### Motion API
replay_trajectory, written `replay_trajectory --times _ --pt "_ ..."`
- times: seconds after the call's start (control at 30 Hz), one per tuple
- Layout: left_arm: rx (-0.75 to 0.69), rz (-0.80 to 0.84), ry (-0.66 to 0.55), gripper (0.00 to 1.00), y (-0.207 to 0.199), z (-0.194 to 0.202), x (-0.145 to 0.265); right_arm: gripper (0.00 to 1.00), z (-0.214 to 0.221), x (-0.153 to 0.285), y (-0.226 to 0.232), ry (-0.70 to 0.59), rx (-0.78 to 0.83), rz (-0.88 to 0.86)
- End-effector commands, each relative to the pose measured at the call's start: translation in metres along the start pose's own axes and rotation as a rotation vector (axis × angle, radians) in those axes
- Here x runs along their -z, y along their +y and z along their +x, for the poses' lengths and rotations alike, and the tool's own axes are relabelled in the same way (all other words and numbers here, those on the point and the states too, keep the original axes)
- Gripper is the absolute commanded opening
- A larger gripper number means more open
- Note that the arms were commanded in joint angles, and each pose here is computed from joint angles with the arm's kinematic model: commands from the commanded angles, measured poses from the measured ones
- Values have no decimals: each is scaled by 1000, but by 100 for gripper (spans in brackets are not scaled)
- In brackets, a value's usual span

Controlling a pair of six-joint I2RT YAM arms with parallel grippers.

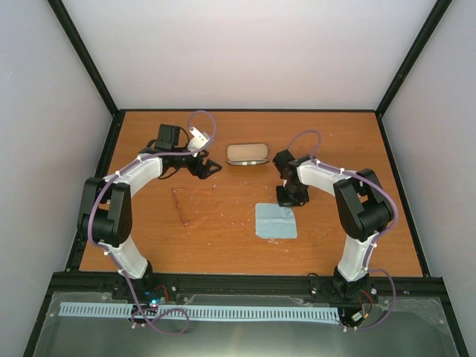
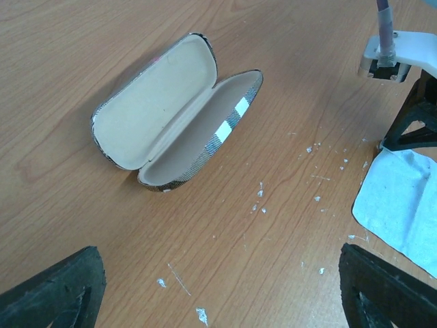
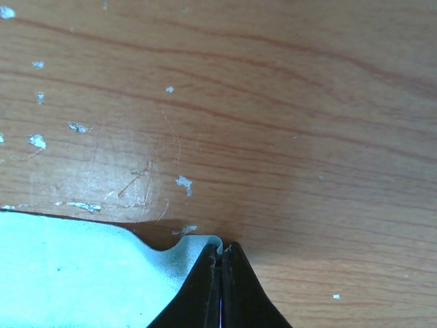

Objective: Organize the sunglasses
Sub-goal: Fold the glasses cleaning cloth at the center of the board.

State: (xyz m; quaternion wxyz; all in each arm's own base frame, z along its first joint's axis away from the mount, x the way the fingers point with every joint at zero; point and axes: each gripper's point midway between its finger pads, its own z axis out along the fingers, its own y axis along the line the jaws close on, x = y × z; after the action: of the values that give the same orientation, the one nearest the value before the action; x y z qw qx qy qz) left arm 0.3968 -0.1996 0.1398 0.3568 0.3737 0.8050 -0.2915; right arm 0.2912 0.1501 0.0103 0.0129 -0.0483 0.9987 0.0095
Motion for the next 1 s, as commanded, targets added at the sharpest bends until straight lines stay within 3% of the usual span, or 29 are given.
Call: replay_trajectory --times 0.0,0.3,0.67,0.97 --pt "-48 -6 -33 92 -8 -14 6 3 48 -31 -9 179 -1 42" --pt "-125 48 -42 70 -25 -35 -14 3 8 -17 -8 53 -65 44" --pt "-147 107 33 64 -48 -35 -61 3 -44 -16 -37 -32 -155 12" --pt "-158 81 171 57 -71 -19 -110 3 -56 -22 -48 -40 -190 -7"
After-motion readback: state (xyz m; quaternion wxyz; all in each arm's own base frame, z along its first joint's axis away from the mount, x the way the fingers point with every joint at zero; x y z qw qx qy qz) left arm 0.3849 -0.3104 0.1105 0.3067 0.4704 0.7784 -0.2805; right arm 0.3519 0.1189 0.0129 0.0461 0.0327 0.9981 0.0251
